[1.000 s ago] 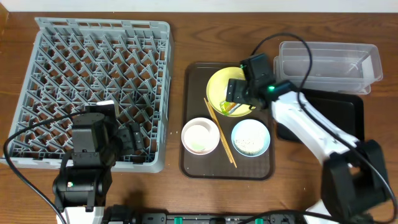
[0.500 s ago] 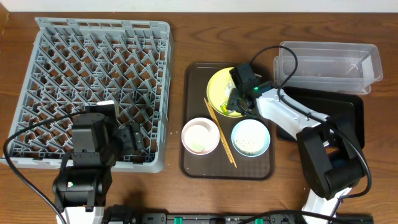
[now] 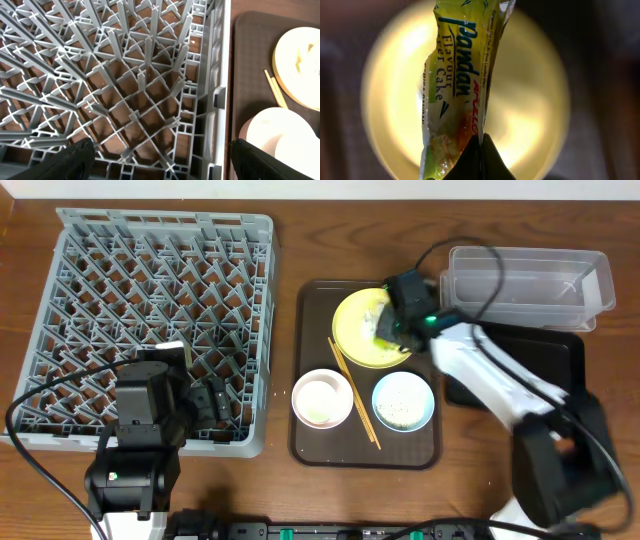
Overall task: Sort waste into correct bins and load items into the dishwasher
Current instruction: 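Carry the snack bar to the clear bin and release it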
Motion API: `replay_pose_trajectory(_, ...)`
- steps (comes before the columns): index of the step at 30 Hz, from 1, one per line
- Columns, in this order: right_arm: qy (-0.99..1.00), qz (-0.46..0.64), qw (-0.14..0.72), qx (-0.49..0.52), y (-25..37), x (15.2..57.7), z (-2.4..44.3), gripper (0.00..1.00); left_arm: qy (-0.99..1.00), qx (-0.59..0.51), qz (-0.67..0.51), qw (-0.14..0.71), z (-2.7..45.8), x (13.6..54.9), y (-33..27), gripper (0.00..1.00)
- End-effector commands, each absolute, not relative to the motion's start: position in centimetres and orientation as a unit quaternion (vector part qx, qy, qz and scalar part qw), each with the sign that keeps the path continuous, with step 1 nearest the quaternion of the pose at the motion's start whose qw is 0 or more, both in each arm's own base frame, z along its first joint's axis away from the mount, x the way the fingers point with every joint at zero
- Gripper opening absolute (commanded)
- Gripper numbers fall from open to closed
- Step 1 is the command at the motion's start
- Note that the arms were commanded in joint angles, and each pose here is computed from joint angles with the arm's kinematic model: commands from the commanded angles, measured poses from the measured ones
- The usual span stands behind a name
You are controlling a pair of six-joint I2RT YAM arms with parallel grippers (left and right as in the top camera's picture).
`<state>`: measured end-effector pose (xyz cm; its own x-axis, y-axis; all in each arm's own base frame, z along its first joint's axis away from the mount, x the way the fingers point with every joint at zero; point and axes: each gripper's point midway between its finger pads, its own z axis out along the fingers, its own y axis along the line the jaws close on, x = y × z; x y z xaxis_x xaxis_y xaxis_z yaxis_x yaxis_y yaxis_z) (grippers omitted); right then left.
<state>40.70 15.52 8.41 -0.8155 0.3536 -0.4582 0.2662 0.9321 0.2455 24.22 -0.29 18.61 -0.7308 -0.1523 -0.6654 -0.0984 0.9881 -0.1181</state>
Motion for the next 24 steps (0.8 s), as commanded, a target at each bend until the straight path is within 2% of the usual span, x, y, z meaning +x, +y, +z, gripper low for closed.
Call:
replay_pose_trajectory(1,0.903,0.032,0.375,0.206,9.5,43.4,16.0,0.01,0.925,-0.072,-0.042,0.370,19.5,24.4,-0.3,0.88)
replay_pose_trajectory(5,0.868,0.005,0.425,0.255,4.5,44.6,19.2,0.01,0.925,-0.072,-0.042,0.370,19.5,24.4,-0.3,0.88)
replay_pose_trajectory(10,0.842,-0.010,0.443,0.309,-0.8,45.8,19.6,0.03,0.925,-0.072,-0.042,0.370,19.5,24.4,-0.3,0.88)
replay_pose_trajectory(14,0.826,-0.021,0.451,0.338,-3.9,46.5,19.4,0.25,0.925,-0.072,-0.042,0.370,19.5,24.4,-0.3,0.88)
replay_pose_trajectory(16,0.822,-0.014,0.456,0.342,-4.6,46.8,19.6,0.40,0.925,-0.072,-0.042,0.370,19.5,24.4,-0.3,0.89)
replay_pose_trajectory(18,0.836,0.014,0.463,0.294,-3.5,47.7,20.2,0.57,0.925,-0.072,-0.042,0.370,19.5,24.4,-0.3,0.88)
replay_pose_trajectory(19,0.847,0.043,0.466,0.252,-2.0,48.2,20.6,0.62,0.925,-0.072,-0.042,0.370,19.5,24.4,-0.3,0.88)
replay_pose_trajectory(24,0.876,0.167,0.443,0.094,6.7,48.0,21.0,0.63,0.925,-0.072,-0.042,0.370,19.5,24.4,-0.3,0.88)
